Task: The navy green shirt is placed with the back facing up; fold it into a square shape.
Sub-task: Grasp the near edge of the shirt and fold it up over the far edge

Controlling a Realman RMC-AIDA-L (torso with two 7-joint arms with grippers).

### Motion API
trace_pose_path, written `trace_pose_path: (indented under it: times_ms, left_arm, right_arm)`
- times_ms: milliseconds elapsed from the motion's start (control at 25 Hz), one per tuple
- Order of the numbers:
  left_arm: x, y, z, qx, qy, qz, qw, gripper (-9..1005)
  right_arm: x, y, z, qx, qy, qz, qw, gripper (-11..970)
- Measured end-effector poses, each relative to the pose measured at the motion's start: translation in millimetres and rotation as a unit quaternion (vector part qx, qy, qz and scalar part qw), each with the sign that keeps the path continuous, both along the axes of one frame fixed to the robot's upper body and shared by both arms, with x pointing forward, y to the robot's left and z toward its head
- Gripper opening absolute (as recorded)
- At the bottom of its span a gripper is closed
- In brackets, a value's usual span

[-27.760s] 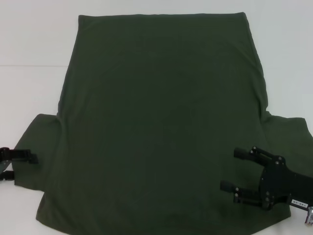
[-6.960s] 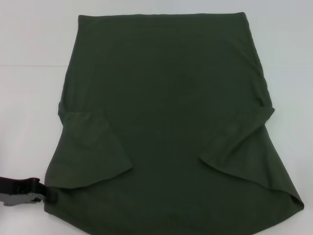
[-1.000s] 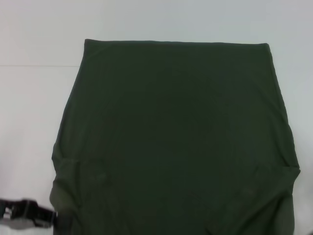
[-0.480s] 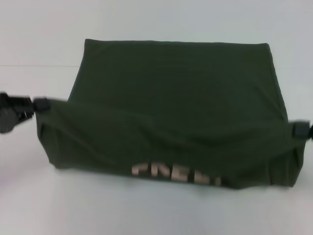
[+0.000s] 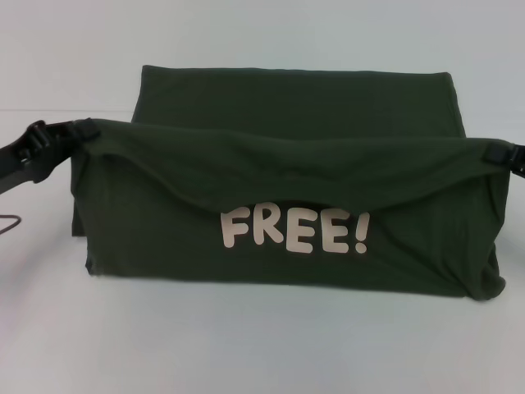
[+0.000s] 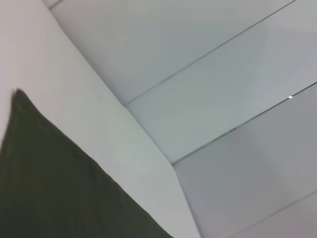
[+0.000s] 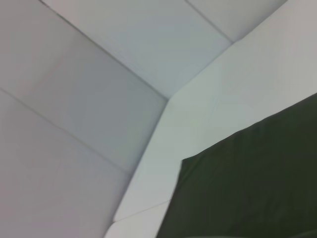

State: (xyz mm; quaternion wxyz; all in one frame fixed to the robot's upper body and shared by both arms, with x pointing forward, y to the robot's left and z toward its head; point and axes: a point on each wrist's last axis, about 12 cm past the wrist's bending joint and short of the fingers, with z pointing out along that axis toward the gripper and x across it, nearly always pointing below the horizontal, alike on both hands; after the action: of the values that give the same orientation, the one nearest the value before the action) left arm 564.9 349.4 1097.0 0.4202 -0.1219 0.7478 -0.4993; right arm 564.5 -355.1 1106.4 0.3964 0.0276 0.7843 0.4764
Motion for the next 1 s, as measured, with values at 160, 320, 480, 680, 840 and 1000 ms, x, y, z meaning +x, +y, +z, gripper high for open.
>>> trace_pose_path:
  times_ms: [160,320,480,680,840,1000]
  left_arm:
    - [9.5,-13,-4.9,0.028,-0.015,0.008,0.999,27]
    - [18.1,-22,-5.0,0.047,-0.022,0.010,0.999,28]
    - [28.0,-31,-3.9,0.069,-0.031,0.011,0.997,28]
    - [37.9,-35,-1.5,0.084,-0.030,0.016,0.996,27]
    - [41.1,-38,-0.3,0.088,-0.031,0.014,0.996,27]
    - [44.7,-45,-4.3,0.095,-0.021,0.012,0.995,27]
  right_arm:
    - [9.7,7,-3.3,-0.021,-0.012,-0.017,1.000,57]
    - [19.0,12,-2.4,-0.032,-0.016,-0.025,0.999,56]
    - [26.5,17,-1.6,-0.044,-0.017,-0.026,0.999,56]
    - [32.2,26,1.2,-0.048,-0.020,-0.014,0.999,56]
    - [33.5,30,1.5,-0.052,-0.017,-0.002,0.998,56]
    - [33.2,25,-2.8,-0.062,-0.010,-0.020,0.998,56]
